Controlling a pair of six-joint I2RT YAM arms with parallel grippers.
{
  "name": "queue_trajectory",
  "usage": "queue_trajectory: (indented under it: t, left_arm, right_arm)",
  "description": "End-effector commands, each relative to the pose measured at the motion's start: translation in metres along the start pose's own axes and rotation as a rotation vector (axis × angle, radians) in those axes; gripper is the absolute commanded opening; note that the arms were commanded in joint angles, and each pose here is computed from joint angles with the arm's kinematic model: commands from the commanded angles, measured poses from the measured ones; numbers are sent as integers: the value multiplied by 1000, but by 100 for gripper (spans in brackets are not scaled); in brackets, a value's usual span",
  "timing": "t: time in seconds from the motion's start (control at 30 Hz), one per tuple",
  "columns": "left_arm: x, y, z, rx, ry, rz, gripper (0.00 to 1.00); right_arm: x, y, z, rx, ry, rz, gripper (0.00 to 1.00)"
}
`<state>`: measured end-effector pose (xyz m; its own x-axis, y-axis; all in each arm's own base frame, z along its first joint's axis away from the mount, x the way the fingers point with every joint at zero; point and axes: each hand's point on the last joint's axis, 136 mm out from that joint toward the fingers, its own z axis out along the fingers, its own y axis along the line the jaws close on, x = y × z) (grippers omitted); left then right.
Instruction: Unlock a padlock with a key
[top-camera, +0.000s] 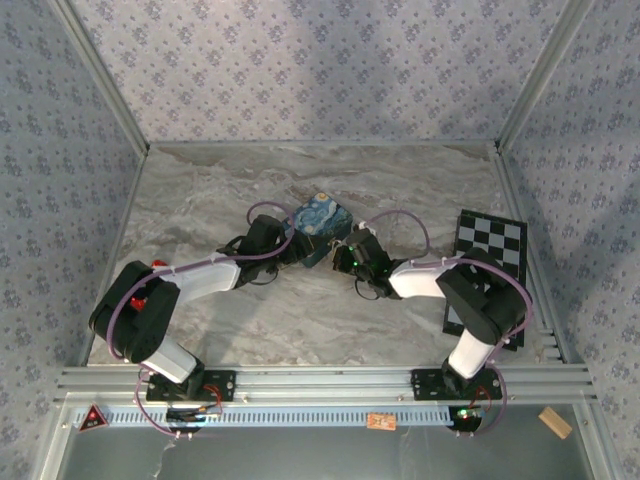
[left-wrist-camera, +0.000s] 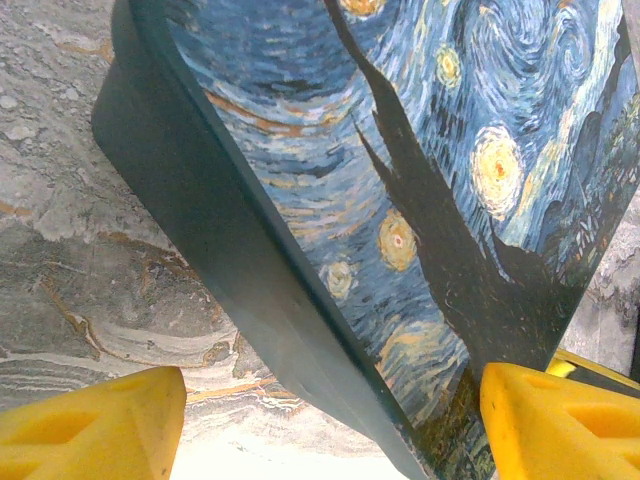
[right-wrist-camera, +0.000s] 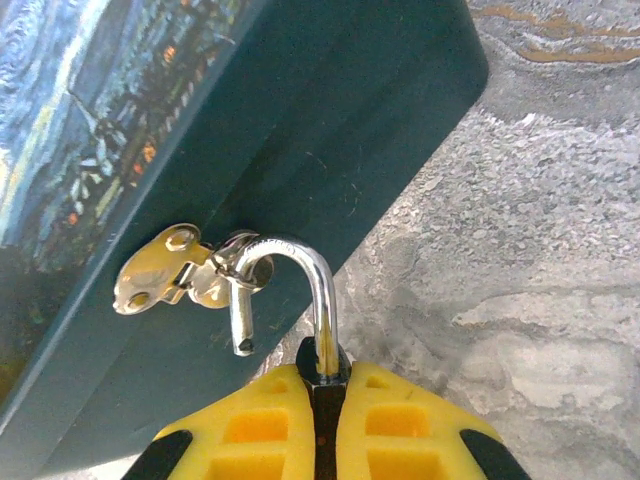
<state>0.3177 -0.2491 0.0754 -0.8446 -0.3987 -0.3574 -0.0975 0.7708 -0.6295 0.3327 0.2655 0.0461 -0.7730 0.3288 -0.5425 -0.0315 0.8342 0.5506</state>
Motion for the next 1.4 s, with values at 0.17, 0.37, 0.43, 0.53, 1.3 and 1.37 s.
queue_trajectory:
  t: [0.17, 0.37, 0.43, 0.53, 1.3, 1.37]
  left_arm:
    - [-1, -6, 1, 4, -6, 10, 77]
    - [0, -7, 2, 4, -10, 10, 77]
    - [1, -7, 3, 8, -7, 10, 77]
    - [3, -9, 5, 15, -2, 9, 77]
    - [5, -8, 4, 18, -10, 11, 77]
    - [4, -9, 4, 22, -10, 9, 77]
  right_arm:
    - [-16, -2, 4, 64, -48, -59, 4]
    - [-18, 13, 5, 28, -40, -36, 3]
    - [-18, 19, 6, 17, -35, -23, 3]
    - [-16, 24, 7, 17, -28, -5, 2]
    - [-34, -6, 14, 124, -87, -19, 0]
    - [-34, 0, 15, 95, -83, 19, 0]
